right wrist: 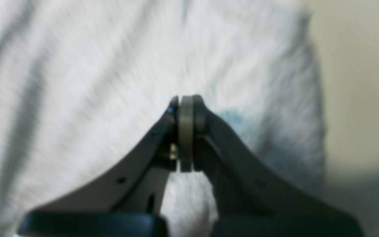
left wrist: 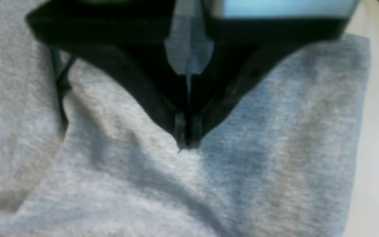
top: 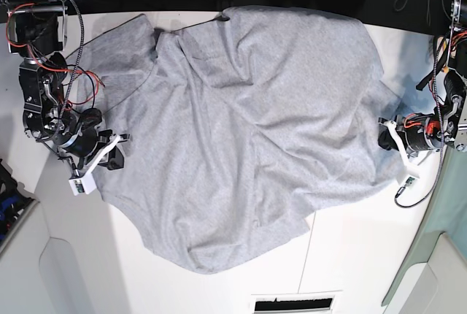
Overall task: Layout the t-shirt on the table in an organized manner, then fold the t-shirt properly
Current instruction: 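Pull the shirt outward with both grippers to spread it flat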
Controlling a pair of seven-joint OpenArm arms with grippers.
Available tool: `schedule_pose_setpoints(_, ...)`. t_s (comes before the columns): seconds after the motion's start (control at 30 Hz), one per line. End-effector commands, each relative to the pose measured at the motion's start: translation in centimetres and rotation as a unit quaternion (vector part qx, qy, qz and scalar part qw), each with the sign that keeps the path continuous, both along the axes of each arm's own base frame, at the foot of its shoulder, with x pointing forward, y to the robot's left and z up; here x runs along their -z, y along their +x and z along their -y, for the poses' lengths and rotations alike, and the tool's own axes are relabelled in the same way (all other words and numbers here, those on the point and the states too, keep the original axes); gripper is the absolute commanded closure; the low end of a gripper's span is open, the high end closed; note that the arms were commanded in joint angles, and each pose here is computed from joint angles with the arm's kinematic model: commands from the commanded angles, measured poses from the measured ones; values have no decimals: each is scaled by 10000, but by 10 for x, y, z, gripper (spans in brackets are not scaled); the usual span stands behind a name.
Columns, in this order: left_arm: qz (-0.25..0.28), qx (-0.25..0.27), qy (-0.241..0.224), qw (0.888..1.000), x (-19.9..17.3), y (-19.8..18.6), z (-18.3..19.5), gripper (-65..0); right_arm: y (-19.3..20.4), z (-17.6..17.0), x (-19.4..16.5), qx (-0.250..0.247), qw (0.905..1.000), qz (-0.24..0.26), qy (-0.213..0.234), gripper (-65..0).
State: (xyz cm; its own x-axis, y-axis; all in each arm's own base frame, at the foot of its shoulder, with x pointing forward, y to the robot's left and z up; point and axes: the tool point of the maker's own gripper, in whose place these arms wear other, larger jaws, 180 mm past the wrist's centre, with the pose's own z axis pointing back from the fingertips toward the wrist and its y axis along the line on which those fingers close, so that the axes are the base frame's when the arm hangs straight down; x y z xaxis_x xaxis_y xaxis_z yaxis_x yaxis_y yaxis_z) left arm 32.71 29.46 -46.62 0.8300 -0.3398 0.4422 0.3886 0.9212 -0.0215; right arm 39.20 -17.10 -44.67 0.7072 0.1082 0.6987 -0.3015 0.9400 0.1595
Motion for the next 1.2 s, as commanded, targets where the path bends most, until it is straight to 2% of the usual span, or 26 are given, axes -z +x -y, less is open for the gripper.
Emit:
schedule_pose_setpoints(0.0, -273, 118, 358, 9989, 8, -13, -11, -8, 13, 7, -11, -24, 9998, 183, -88, 0)
schedule_pose_setpoints(0.1, -287, 138, 947, 9950, 18, -15, -21, 0, 2, 11, 9, -165, 9991, -91, -385, 0)
schedule_pose_setpoints(0.2, 212, -8, 1478, 9888, 6, 13, -35, 0, -10, 22, 18, -122, 9985, -234, -488, 0)
schedule_pose_setpoints(0.3, 411, 40, 1709, 9844, -8, 40, -34, 0, -27, 38, 30, -54, 9972, -416, -612, 0)
schedule_pose_setpoints(0.5, 824, 181, 1603, 9835, -29, 97, -7, 0, -61, 58, 48, 51, 9951, -739, -655, 0)
schedule_pose_setpoints(0.67, 842, 713, 1794, 9776, -33, 121, 24, 0, -86, 79, 56, 388, 9937, -903, -530, 0)
schedule_pose_setpoints(0.83, 1113, 695, 2227, 9660, -50, 140, 15, 0, -76, 104, 41, 1012, 9924, -658, -255, 0)
schedule_pose_setpoints(1.07, 1047, 569, 2359, 9644, -58, 137, -8, 0, -65, 127, 21, 1652, 9855, -301, 242, 0)
schedule_pose_setpoints(1.13, 1053, 523, 2214, 9681, -60, 136, -11, 0, -61, 128, 16, 1762, 9833, -195, 401, 0)
schedule_pose_setpoints(1.17, 1064, 503, 2102, 9705, -62, 135, -11, -23, -59, 128, 13, 1777, 9829, -152, 462, 0)
